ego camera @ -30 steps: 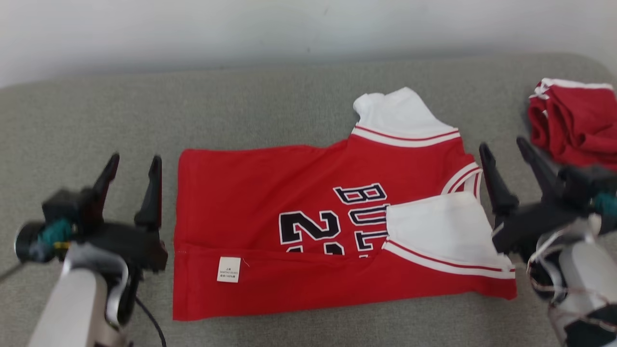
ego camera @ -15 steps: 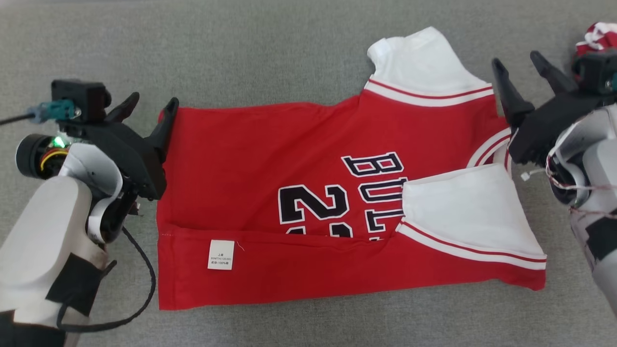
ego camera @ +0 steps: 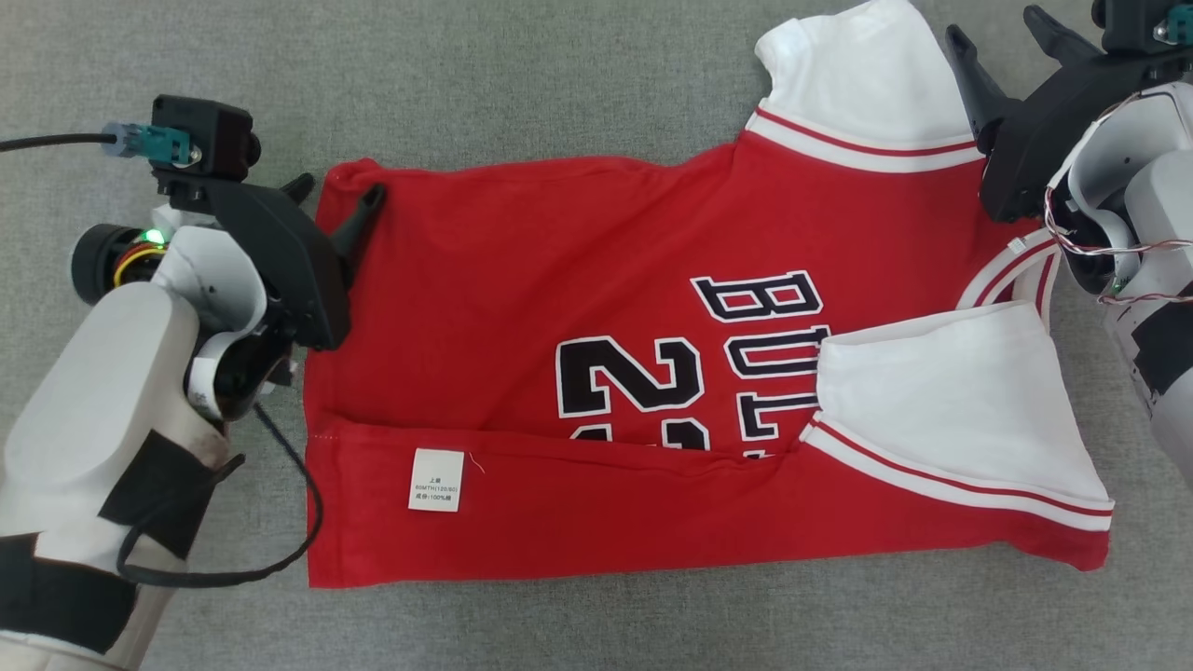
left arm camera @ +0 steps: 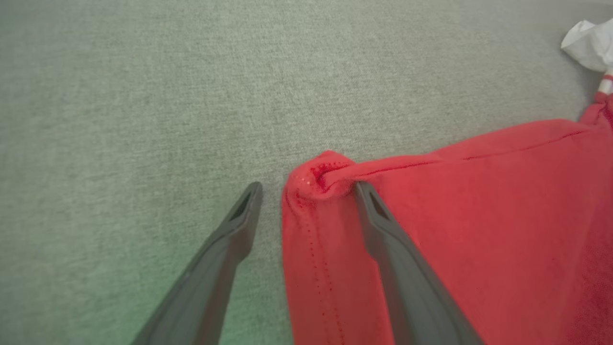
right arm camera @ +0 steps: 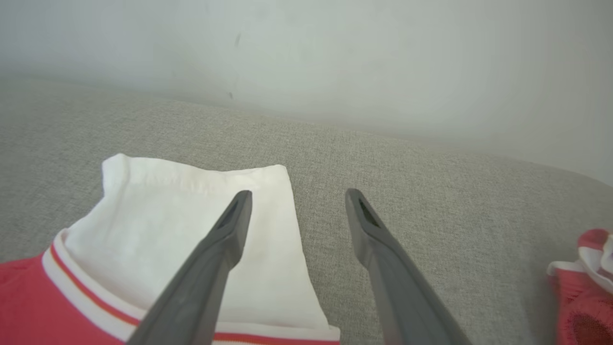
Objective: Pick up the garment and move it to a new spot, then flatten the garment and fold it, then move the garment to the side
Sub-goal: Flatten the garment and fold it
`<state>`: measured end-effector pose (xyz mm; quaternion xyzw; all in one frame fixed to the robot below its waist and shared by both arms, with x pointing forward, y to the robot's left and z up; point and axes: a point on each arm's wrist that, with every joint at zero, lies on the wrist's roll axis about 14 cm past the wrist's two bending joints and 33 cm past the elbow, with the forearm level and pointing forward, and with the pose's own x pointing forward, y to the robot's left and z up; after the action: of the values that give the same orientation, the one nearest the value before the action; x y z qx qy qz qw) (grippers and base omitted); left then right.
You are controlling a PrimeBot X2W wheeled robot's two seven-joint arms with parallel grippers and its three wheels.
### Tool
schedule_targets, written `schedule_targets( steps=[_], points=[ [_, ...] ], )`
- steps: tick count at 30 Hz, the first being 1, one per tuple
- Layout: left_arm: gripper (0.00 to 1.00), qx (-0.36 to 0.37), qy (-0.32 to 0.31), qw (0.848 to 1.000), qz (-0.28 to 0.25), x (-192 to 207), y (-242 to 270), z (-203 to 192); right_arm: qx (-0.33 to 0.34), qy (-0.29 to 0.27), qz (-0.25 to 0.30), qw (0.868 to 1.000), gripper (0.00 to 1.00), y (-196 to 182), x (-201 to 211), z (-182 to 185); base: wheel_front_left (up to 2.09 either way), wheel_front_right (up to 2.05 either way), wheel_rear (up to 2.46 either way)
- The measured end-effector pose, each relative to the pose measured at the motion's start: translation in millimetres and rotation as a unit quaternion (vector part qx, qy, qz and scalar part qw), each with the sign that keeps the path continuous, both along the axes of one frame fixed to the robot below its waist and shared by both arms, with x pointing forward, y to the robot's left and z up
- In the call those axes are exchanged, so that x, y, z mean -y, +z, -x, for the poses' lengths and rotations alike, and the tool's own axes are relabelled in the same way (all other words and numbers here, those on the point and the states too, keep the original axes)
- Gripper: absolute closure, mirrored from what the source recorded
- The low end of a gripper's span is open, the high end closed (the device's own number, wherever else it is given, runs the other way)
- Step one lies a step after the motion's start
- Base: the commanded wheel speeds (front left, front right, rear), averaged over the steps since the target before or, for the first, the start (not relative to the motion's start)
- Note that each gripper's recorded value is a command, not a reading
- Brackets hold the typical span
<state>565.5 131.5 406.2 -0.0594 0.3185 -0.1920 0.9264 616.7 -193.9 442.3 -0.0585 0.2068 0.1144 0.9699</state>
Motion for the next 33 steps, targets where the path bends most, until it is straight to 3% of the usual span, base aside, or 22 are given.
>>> schedule_targets(
  steps=[6,8,9,11,26,27,28,29,30,33],
  points=[
    [0.00,-0.015,-0.012,1.000,-0.001,6.4,-8.6,-1.8,-0.024,0.002,0.013,1.000,0.00,-14.8,-3.8,-9.4,0.00,0.00,0.00],
    [0.55,-0.018,-0.015,1.000,-0.001,7.7,-10.3,-2.3,-0.036,0.002,0.018,0.999,0.00,-21.4,-5.6,-11.9,0.00,0.00,0.00],
    [0.64,-0.018,-0.016,1.000,-0.002,8.1,-11.1,-2.1,-0.042,0.001,0.020,0.999,0.00,-24.8,-5.3,-13.3,0.00,0.00,0.00],
    [1.00,-0.018,-0.023,1.000,-0.004,10.3,-11.0,-1.9,-0.052,-0.003,0.020,0.998,0.00,-28.9,-5.7,-17.2,0.00,0.00,0.00],
    [1.00,0.007,-0.045,0.999,0.007,19.7,-6.2,-1.7,-0.110,-0.002,0.052,0.993,0.00,-54.0,-16.4,-43.5,0.00,0.00,0.00],
    [1.00,0.009,-0.046,0.999,0.007,20.0,-5.8,-2.2,-0.117,-0.002,0.053,0.992,0.05,-55.3,-17.2,-44.7,0.00,0.00,0.00],
    [1.00,0.011,-0.046,0.999,0.006,19.8,-5.2,-2.9,-0.126,-0.003,0.056,0.990,0.57,-57.2,-17.4,-45.0,0.00,0.00,0.00],
    [1.00,0.013,-0.046,0.999,0.007,19.5,-4.7,-3.5,-0.134,-0.004,0.057,0.989,0.69,-58.3,-18.5,-45.8,0.00,0.00,0.00],
    [1.00,0.012,-0.045,0.999,0.007,19.2,-5.6,-3.2,-0.141,-0.004,0.055,0.989,1.00,-59.4,-20.6,-46.1,0.00,0.00,0.00],
    [1.00,0.017,-0.042,0.999,0.010,18.3,-5.4,-4.8,-0.140,-0.002,0.045,0.989,1.00,-56.6,-27.9,-48.1,0.00,0.00,0.00]
  ],
)
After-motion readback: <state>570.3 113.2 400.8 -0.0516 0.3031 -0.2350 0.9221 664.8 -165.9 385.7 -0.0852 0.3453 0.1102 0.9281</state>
